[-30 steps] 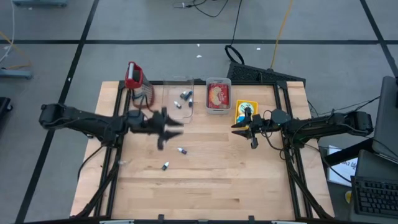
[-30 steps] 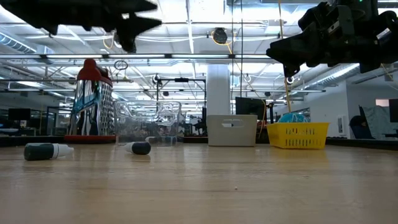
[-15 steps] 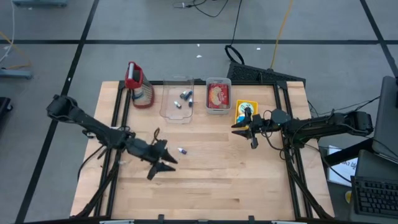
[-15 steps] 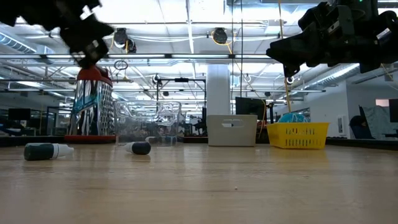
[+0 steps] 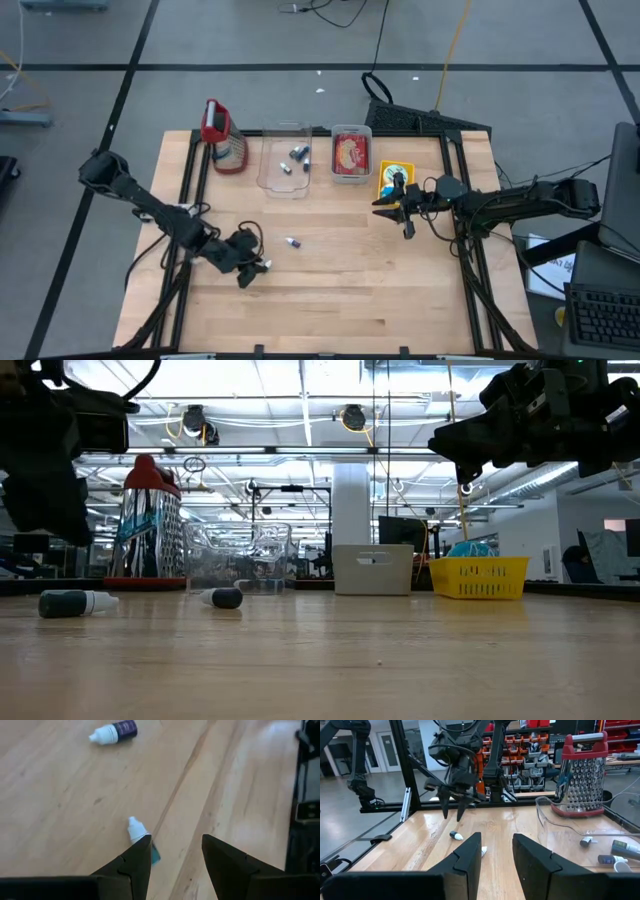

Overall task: Pick & Place Food Item
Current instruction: Put the green food coloring into the transparent bin

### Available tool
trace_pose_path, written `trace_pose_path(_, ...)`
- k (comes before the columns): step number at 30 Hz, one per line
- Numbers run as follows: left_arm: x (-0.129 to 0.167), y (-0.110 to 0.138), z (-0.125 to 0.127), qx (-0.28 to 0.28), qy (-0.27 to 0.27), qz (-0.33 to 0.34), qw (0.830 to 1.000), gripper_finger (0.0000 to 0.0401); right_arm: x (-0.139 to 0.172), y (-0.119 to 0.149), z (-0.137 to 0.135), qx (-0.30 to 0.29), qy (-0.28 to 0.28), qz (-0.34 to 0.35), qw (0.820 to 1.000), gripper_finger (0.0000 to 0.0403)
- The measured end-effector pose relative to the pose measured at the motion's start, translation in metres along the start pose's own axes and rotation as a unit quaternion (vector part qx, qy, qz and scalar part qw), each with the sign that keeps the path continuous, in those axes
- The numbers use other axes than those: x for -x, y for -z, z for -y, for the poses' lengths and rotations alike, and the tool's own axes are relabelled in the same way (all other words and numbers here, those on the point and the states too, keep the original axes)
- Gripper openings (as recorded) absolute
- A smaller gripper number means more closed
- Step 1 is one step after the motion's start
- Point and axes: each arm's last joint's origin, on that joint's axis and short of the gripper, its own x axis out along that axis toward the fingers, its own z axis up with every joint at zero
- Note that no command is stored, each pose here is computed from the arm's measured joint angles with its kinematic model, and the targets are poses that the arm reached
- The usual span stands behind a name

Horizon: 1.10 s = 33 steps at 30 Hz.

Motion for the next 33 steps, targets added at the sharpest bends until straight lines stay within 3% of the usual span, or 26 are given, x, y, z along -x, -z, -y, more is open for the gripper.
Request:
trace_pose_path(15, -0.040, 0.020, -0.007, 0.068, -0.072, -0.055, 0.994, 0.0177, 0.000, 0.000, 0.000, 0.009, 0.002, 0.000, 1.000, 0.0100)
trace_pose_path(33, -0.043, 0.019, -0.011, 0.056, -0.167, -0.067, 0.982, 0.0177, -0.004, 0.006, 0.003, 0.005, 0.016, -0.011, 1.000, 0.0100)
